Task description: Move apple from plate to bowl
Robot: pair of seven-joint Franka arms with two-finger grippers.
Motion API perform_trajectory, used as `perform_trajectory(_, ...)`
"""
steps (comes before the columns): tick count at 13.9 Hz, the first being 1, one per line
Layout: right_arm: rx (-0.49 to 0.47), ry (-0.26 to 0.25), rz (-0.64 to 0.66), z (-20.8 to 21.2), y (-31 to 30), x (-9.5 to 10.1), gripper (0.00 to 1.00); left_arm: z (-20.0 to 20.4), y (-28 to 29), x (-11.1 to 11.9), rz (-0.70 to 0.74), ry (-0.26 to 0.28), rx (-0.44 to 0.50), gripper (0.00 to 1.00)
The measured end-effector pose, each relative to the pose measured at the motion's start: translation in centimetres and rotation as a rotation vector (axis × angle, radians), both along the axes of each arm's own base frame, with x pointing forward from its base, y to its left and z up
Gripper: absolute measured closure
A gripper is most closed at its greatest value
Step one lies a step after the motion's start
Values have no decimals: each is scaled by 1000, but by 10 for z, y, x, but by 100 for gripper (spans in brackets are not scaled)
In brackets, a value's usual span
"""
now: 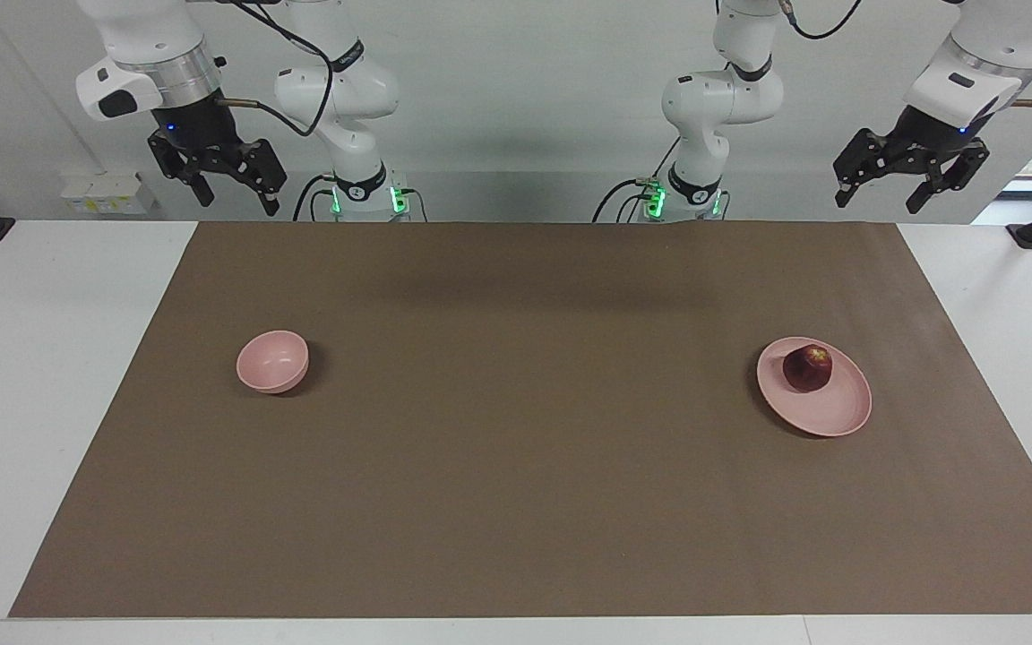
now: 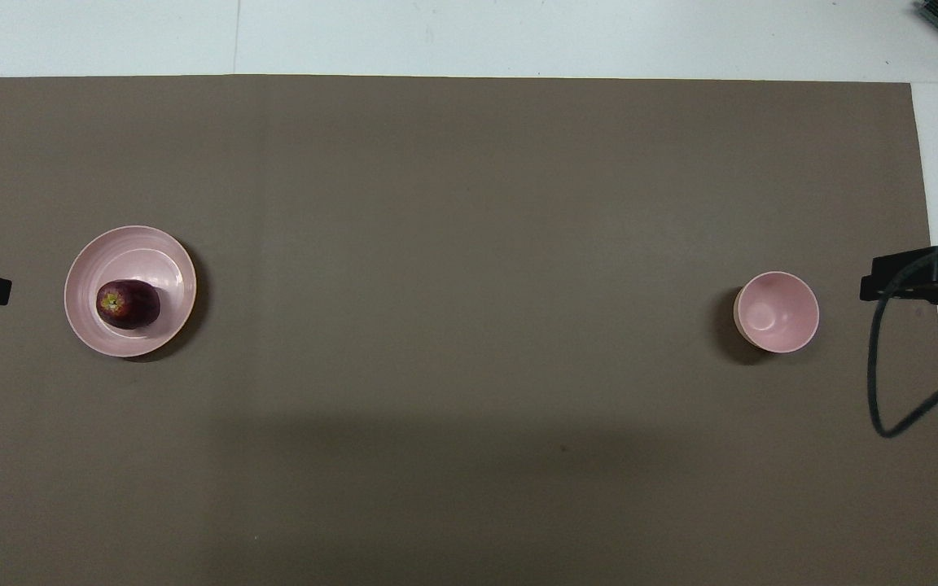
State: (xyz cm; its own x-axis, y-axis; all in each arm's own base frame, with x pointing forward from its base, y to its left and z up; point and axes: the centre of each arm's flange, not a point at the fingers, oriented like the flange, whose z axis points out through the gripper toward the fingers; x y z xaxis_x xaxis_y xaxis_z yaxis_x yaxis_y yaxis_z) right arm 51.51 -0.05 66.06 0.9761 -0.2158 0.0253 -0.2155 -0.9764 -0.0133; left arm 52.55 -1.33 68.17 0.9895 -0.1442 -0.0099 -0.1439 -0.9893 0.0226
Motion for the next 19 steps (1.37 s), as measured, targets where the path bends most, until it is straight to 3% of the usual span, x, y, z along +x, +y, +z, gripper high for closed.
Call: perform_trajectory(19, 0, 0, 1, 0, 0, 0, 0, -2, -2, -1, -4, -1, 39, 0)
